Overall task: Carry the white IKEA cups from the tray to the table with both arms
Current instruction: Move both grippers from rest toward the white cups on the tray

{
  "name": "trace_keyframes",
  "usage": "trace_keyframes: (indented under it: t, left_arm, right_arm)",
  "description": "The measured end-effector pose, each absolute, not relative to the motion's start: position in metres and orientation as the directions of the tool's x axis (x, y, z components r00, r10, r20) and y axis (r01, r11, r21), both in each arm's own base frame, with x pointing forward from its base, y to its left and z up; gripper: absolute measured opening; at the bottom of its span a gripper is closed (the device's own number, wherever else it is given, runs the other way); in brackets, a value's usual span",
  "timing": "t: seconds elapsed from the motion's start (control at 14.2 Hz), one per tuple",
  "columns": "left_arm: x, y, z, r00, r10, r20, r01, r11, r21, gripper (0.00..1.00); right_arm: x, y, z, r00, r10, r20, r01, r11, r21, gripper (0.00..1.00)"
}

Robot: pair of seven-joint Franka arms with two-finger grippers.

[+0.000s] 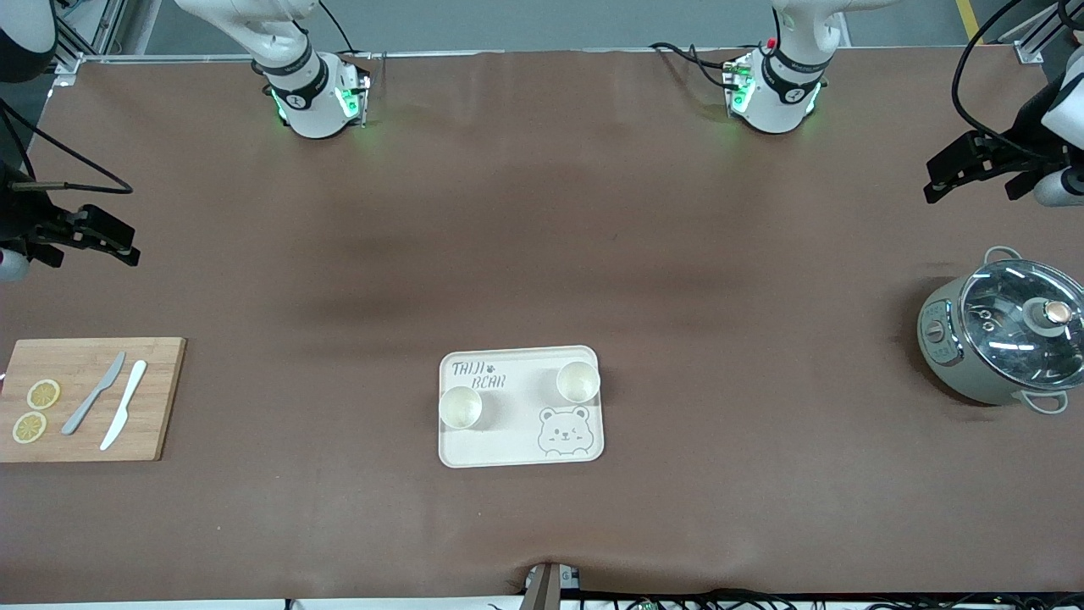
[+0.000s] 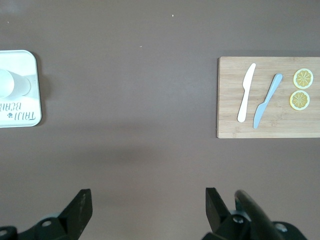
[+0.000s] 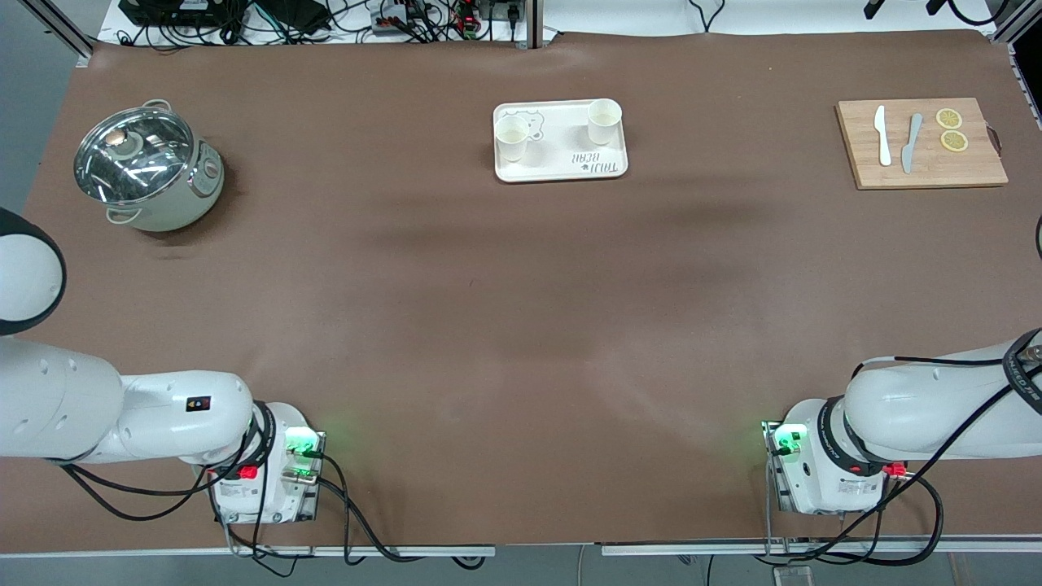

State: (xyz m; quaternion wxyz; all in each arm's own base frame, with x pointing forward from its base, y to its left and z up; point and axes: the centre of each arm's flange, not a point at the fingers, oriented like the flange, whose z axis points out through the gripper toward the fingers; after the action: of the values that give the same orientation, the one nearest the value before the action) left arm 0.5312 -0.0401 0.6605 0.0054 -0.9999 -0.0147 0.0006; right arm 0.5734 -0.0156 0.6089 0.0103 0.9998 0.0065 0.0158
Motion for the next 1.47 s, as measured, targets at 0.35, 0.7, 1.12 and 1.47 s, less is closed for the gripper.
trace_keyframes:
  t: [0.35, 0.7, 1.12, 1.47]
  left_arm:
    - [0.534, -0.036, 0.657, 0.999, 0.036, -0.008, 0.036, -0.999, -0.010, 1.00]
    - [0.546, -0.026, 0.639, 0.998, 0.051, -0.037, 0.051, -0.999, -0.008, 1.00]
    - [0.582, -0.042, 0.589, 0.998, 0.019, -0.062, 0.020, -1.000, 0.006, 1.00]
    - [0.624, -0.058, 0.522, 0.998, -0.008, -0.056, -0.006, -1.000, 0.029, 1.00]
  right_arm:
    - [0.573, -0.027, 0.609, 0.999, -0.007, 0.031, -0.007, -1.000, 0.021, 1.00]
    - [0.573, -0.029, 0.609, 0.999, -0.010, 0.031, -0.011, -1.000, 0.021, 1.00]
    - [0.575, -0.021, 0.609, 0.999, -0.016, 0.041, -0.014, -1.000, -0.028, 1.00]
    - [0.594, 0.016, 0.591, 0.995, -0.093, 0.031, -0.091, -0.993, -0.073, 1.00]
